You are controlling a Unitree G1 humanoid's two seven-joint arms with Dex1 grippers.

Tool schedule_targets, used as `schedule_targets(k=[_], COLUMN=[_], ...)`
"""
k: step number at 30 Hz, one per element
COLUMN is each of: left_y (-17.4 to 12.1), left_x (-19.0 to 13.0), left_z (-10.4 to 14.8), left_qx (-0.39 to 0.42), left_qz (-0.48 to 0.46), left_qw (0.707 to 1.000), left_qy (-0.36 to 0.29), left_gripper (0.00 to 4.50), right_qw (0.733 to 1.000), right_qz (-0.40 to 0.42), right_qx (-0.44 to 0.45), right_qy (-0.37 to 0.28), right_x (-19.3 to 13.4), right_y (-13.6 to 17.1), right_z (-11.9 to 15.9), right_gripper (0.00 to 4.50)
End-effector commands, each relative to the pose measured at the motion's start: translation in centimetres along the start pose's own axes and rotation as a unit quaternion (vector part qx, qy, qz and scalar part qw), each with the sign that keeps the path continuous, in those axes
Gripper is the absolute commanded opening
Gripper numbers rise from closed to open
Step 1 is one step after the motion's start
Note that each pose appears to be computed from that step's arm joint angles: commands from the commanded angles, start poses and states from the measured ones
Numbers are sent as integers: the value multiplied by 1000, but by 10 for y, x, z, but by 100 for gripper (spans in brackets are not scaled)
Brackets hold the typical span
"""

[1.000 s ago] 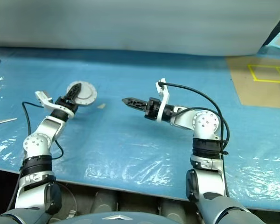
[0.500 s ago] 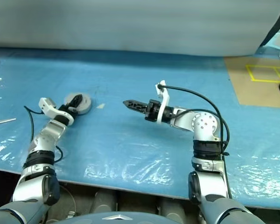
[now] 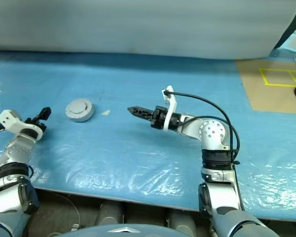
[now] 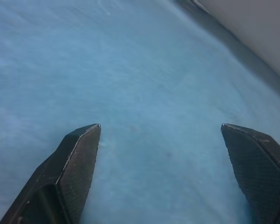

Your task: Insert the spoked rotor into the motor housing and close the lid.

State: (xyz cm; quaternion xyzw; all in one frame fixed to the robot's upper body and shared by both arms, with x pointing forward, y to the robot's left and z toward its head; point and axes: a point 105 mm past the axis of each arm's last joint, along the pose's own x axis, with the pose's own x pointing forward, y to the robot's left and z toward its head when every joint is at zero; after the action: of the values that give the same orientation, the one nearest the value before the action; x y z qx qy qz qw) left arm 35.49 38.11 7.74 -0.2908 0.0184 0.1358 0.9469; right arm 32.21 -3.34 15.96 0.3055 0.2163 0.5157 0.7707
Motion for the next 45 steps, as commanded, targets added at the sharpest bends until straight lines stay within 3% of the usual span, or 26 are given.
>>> schedule_targets(k=[1,5,9,13,18,21,24,38,44,45], left_y=[-29,-87,-152,-207,-236,-240,-236,-234,-230,-229], left_x=[-9,-36,-81,-113,-132,-137,-138,-133,-125,-122], left_z=[36,56,49,17,-37,-66,-76,-68,-66,-66], left_qx=[-1,-8,6,68,130,155,170,193,206,208], left_qz=[-90,-242,-401,-507,-569,-587,-591,-596,-580,-575], left_qw=[994,969,916,855,796,772,762,757,770,773], left_qy=[-53,-54,15,90,160,188,201,185,169,168], left_gripper=[437,437,437,437,437,437,437,437,437,444], right_qw=[999,996,985,963,944,937,937,932,930,932], right_qz=[17,6,-25,-58,-63,-70,-74,-75,-87,-92], right_qx=[-32,-80,-169,-261,-324,-342,-342,-354,-357,-350], right_qy=[-15,-30,-40,-36,-13,1,10,19,29,32], right_x=[-2,-16,-33,-46,-46,-45,-43,-41,-43,-43], right_y=[9,9,5,0,-3,-7,-11,-11,-17,-20], right_z=[11,24,37,42,33,26,21,19,16,15], right_gripper=[350,350,350,350,350,350,350,350,350,367])
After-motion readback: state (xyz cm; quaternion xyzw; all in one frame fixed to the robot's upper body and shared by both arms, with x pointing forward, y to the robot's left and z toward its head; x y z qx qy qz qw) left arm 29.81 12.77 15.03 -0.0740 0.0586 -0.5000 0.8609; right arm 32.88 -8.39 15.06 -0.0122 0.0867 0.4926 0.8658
